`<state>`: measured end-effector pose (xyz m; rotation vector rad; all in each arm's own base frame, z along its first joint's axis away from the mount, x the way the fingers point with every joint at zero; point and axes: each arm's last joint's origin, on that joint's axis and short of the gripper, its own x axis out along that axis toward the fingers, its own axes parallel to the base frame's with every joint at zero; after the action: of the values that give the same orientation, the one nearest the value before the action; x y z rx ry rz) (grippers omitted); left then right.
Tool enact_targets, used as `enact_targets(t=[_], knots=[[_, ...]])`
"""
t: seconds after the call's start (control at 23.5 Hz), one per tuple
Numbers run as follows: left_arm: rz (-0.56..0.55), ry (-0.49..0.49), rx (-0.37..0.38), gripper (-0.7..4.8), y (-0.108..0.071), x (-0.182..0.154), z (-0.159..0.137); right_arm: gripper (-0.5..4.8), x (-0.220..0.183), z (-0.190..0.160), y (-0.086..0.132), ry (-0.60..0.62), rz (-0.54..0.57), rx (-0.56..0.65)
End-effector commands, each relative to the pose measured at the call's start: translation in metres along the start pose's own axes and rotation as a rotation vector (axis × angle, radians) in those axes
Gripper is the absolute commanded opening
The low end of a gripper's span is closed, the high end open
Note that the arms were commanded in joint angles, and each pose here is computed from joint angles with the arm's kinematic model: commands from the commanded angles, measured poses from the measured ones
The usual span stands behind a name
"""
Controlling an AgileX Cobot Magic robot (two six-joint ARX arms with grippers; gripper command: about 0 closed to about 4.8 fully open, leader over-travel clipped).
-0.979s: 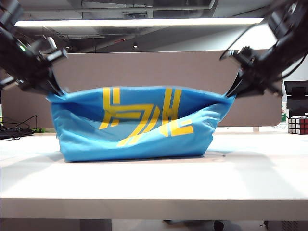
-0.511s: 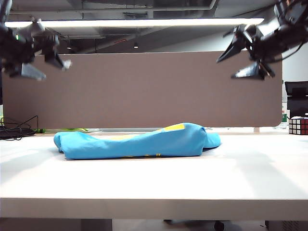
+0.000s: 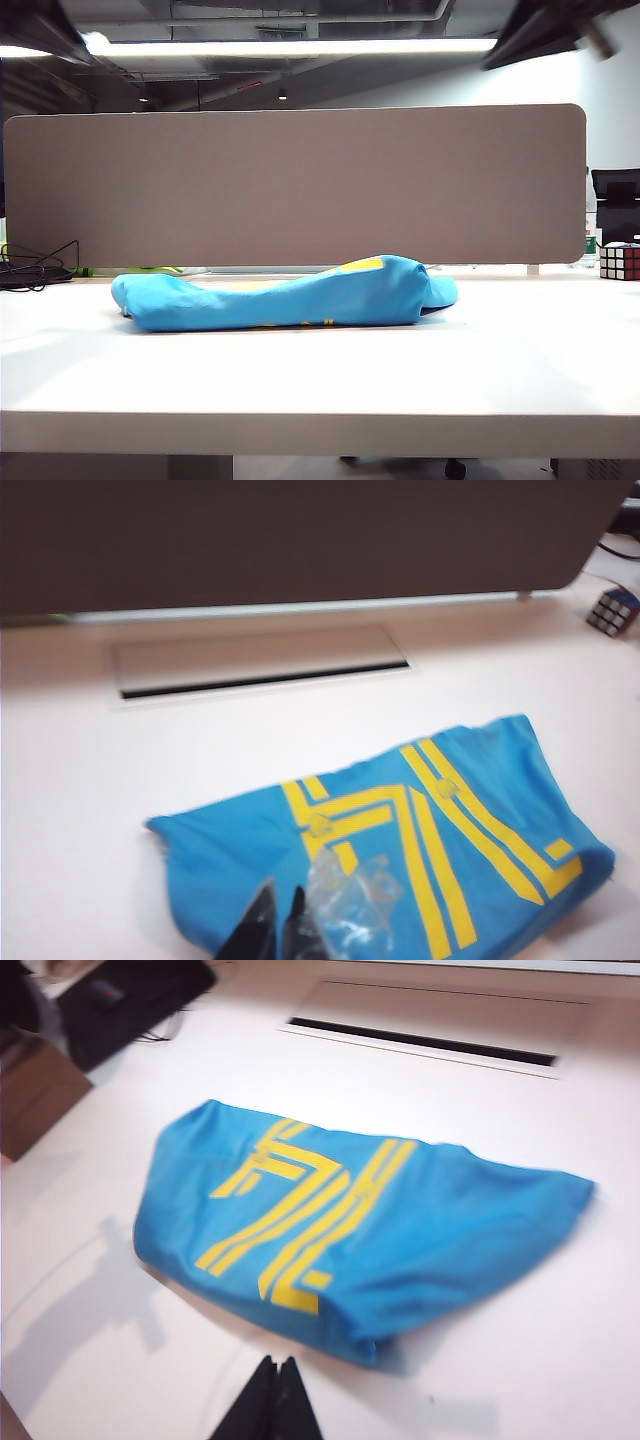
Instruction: Fold the bottom side of the soccer jersey horizontally towards the center, about one-third of the way, then fold the sleeve back towards the center, creating a straight line along the edge of the the soccer jersey, and finally fold the bottom of the soccer jersey up towards the top, creating a neat rectangle.
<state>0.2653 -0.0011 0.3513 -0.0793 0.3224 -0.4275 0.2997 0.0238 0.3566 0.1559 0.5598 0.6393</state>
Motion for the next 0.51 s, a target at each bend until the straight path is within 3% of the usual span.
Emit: enact_targets(t=[0.04,0.17,0.26,0.38,0.51], knots=[[0.059,-0.090,0.035,-0.06,-0.025,-0.051,-0.021,-0.03,-0.041,-0.030,0.027,-0.103,-0.117,-0.054],[0.101,-0.165,0.056,-0.06,-0.042,-0.086,-0.046,-0.03,-0.070,-0.066,0.046,-0.172,-0.216,-0.088],[0.195,-0.240,0.074,-0.06,-0.053,-0.112,-0.074,-0.03,-0.088,-0.097,0.058,-0.266,-0.255,-0.101],[0.235,-0.353,-0.020,-0.06,-0.062,-0.134,-0.115,-0.03,-0.105,-0.139,0.069,-0.389,-0.331,-0.116],[0.217,-0.428,-0.056,-0.06,-0.067,-0.142,-0.152,-0.03,-0.111,-0.168,0.073,-0.449,-0.346,-0.110]])
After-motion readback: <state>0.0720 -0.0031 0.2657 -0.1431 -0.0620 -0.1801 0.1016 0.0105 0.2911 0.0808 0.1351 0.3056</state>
